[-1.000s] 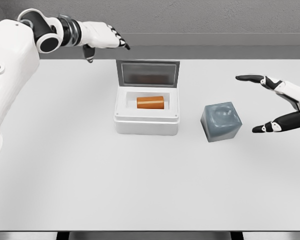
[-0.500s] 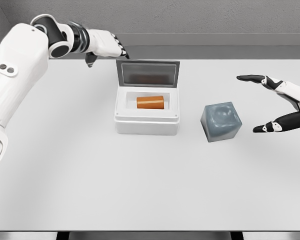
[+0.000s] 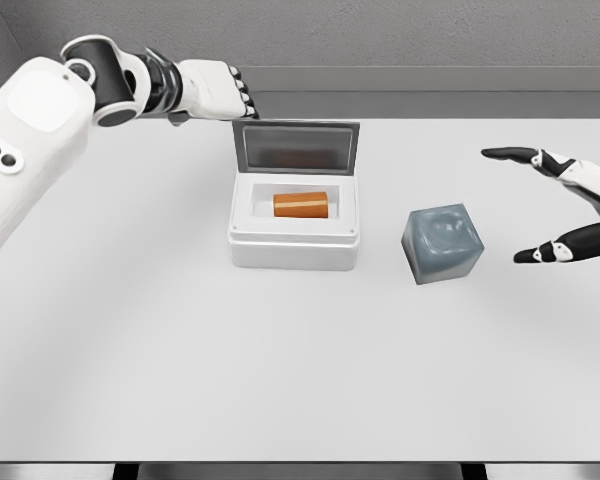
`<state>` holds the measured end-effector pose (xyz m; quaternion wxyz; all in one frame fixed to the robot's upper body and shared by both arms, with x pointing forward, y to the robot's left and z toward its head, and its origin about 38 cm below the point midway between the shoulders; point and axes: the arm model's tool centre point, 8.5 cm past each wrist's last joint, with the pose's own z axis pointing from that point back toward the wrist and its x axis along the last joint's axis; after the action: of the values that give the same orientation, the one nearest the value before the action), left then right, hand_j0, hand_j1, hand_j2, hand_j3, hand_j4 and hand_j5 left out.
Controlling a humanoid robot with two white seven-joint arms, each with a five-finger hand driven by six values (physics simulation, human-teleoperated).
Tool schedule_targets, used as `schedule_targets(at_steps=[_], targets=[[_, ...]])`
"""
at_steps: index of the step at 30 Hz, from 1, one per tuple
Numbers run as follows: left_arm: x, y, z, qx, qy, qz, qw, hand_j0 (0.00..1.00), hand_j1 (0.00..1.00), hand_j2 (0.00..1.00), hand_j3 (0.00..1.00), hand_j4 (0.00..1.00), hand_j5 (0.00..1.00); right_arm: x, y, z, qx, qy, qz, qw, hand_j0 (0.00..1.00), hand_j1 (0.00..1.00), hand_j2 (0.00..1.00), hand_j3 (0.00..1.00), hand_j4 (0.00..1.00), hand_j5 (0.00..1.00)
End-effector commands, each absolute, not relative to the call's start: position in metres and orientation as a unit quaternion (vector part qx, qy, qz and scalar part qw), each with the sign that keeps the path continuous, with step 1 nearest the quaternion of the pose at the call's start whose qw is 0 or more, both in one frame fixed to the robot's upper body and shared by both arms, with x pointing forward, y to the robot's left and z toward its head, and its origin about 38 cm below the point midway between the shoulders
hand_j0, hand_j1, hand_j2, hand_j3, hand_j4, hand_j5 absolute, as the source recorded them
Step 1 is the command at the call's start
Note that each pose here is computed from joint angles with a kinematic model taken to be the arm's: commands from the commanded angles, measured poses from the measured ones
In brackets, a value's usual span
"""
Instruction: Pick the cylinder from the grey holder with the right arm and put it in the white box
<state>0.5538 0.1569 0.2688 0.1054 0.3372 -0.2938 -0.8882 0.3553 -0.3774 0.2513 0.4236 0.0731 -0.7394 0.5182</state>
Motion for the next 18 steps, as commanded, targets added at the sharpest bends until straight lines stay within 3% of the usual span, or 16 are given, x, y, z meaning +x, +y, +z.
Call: schedule_targets(at_steps=[1, 3, 7, 10, 12, 15, 18], targets=[[0.548, 0.148, 0.269, 0.327, -0.305, -0.889, 0.093, 1.0, 1.0, 1.0, 1.0, 1.0, 1.0, 0.355, -0.378, 0.254, 0.074, -0.742, 0.515, 0.423, 1.0, 1.0, 1.0, 1.0, 1.0, 1.0], [0.542, 0.142, 0.273, 0.33, -0.312, -0.887, 0.078, 1.0, 1.0, 1.0, 1.0, 1.0, 1.0, 0.355, -0.379, 0.254, 0.073, -0.741, 0.515, 0.424, 1.0, 1.0, 1.0, 1.0, 1.0, 1.0], [0.522, 0.184, 0.302, 0.345, -0.33, -0.876, 0.069, 1.0, 1.0, 1.0, 1.0, 1.0, 1.0, 0.355, -0.378, 0.254, 0.074, -0.741, 0.516, 0.423, 1.0, 1.0, 1.0, 1.0, 1.0, 1.0], [0.511, 0.195, 0.283, 0.33, -0.329, -0.881, 0.076, 1.0, 1.0, 1.0, 1.0, 1.0, 1.0, 0.354, -0.377, 0.254, 0.075, -0.741, 0.517, 0.422, 1.0, 1.0, 1.0, 1.0, 1.0, 1.0], [0.517, 0.239, 0.305, 0.352, -0.35, -0.859, 0.128, 1.0, 1.0, 1.0, 1.0, 1.0, 1.0, 0.354, -0.378, 0.254, 0.074, -0.741, 0.517, 0.423, 1.0, 1.0, 1.0, 1.0, 1.0, 1.0], [0.502, 0.298, 0.296, 0.327, -0.357, -0.855, 0.188, 1.0, 1.0, 1.0, 1.0, 1.0, 1.0, 0.354, -0.378, 0.254, 0.074, -0.741, 0.517, 0.423, 1.0, 1.0, 1.0, 1.0, 1.0, 1.0], [0.484, 0.32, 0.262, 0.297, -0.342, -0.865, 0.214, 1.0, 1.0, 1.0, 1.0, 1.0, 1.0, 0.354, -0.377, 0.254, 0.075, -0.741, 0.517, 0.422, 1.0, 1.0, 1.0, 1.0, 1.0, 1.0]])
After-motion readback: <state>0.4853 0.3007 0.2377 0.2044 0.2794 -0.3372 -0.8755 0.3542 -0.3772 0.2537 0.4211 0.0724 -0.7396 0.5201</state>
